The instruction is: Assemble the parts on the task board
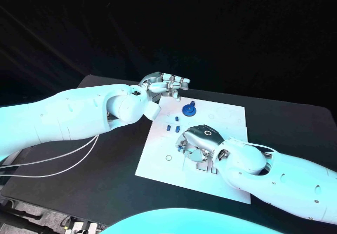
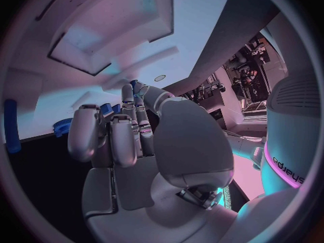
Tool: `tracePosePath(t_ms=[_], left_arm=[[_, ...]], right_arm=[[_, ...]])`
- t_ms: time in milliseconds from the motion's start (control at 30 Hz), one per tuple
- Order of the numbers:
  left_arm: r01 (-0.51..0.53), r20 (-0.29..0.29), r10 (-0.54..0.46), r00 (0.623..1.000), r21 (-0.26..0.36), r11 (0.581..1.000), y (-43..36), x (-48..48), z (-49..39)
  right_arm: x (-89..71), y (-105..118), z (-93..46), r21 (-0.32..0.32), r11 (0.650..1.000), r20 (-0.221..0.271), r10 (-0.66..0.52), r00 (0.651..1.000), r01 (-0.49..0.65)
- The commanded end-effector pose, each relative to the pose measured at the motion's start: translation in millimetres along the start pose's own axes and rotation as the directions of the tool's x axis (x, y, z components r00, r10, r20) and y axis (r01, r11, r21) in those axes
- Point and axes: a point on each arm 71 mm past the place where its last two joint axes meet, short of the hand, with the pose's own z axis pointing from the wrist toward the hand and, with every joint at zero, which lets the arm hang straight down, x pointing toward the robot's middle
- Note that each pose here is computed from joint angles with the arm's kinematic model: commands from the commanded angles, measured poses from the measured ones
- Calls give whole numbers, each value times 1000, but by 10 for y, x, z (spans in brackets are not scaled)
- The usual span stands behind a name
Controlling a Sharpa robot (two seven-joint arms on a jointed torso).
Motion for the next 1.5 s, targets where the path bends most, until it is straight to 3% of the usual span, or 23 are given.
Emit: tracePosePath(t_ms=[33, 400, 1033, 1267, 1500], left_arm=[[8, -24, -7, 1000, 3, 1000, -11, 31, -1], [7, -26, -7, 1000, 2, 1000, -15, 36, -5], [5, -18, -5, 1000, -1, 1000, -15, 4, -16], [3, -11, -3, 1000, -4, 1000, -12, -26, -21], [2, -9, -2, 1000, -4, 1000, -12, -42, -30]], right_arm=[[17, 3, 8, 4, 1000, -11, -18, 1000, 18], [45, 13, 27, 7, 1000, -36, -25, 999, 26], [-23, 11, -65, -2, 1000, 42, -25, 999, 26], [-136, 24, -198, -6, 1000, 92, -24, 995, 25], [-458, -301, -502, 91, 996, 108, -16, 994, 6]])
